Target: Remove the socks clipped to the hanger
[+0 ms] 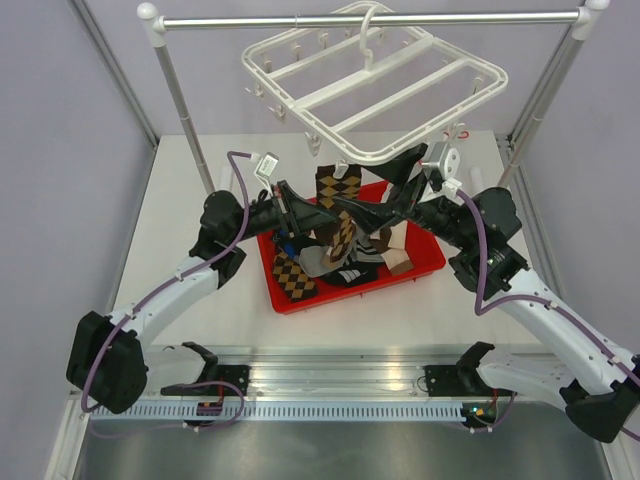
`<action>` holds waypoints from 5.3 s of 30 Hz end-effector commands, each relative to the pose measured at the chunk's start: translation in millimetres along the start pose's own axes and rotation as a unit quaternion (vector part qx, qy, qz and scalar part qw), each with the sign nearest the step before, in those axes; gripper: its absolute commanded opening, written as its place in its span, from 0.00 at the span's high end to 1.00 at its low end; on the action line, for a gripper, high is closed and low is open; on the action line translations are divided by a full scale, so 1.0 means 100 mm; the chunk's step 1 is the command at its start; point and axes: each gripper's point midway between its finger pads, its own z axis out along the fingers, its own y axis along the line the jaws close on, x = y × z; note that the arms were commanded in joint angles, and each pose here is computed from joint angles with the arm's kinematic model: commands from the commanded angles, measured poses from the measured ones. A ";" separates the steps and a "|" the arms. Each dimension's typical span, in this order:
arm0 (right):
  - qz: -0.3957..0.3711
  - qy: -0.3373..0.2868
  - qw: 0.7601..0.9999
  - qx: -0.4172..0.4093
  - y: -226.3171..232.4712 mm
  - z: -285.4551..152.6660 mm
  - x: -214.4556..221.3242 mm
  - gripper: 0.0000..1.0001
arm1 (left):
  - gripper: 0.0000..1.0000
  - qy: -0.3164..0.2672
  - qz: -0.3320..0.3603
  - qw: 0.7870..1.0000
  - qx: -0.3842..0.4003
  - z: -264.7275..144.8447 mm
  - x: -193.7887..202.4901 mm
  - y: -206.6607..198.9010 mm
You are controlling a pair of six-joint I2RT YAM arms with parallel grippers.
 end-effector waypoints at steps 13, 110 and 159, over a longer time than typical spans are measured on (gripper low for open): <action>-0.028 -0.037 0.998 0.032 0.06 0.19 -0.06 0.20 | 0.98 0.021 -0.029 0.998 0.045 0.07 -0.03 -0.15; -0.046 -0.061 0.981 0.176 -0.29 0.33 0.01 0.99 | 0.32 -0.051 0.003 0.992 -0.120 0.14 -0.13 0.56; 0.020 -0.025 0.982 0.187 -0.26 0.26 0.20 0.48 | 0.00 0.098 0.048 0.909 -0.403 -0.64 0.23 0.95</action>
